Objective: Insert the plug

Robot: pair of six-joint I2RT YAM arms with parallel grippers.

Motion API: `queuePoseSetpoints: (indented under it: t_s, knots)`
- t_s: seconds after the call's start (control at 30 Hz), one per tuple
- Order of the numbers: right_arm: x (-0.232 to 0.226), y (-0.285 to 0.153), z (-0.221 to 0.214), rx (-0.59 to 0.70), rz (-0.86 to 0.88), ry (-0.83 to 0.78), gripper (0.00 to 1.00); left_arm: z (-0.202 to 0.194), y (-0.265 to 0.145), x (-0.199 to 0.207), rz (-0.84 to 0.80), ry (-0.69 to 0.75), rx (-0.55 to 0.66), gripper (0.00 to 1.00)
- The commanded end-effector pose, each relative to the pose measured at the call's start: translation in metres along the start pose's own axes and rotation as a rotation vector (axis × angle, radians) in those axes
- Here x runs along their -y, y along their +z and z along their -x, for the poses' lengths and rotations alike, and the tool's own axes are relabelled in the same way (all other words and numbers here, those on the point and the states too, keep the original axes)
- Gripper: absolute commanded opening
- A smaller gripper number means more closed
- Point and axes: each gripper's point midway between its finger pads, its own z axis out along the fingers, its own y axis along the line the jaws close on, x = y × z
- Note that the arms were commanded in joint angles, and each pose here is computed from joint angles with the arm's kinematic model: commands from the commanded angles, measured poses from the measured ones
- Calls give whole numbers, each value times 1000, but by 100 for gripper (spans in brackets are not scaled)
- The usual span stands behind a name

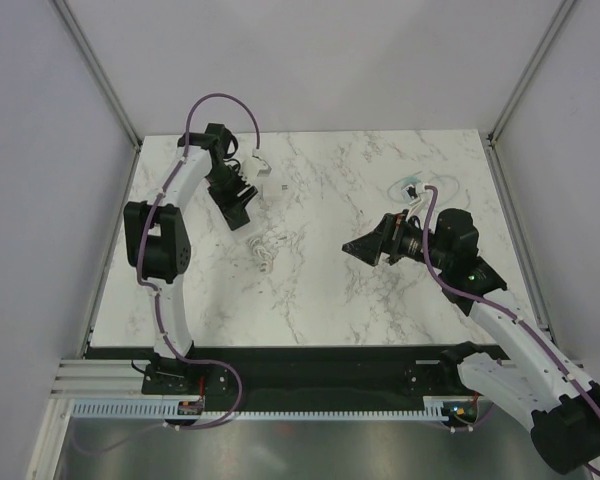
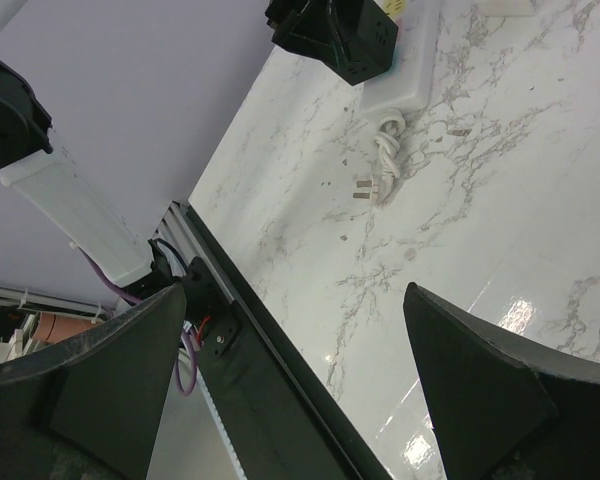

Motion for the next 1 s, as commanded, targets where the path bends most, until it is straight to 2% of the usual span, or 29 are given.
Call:
queuePoseSetpoints:
  t_s: [0.0,0.53,0.73,0.97]
  knots:
    - [-6,-2,9,34,9,-40,98,3,6,3,-14,51,5,2]
    - [-6,-2,11,38,8,-63,98,-5,18,-18,65,19,-58,2]
    - [-5,-2,11,38,5,-70,98,16,-7,-21,109,27,15,2]
    - [-5,-1,14,43,0,-74,98,22,-7,-20,85,15,55,2]
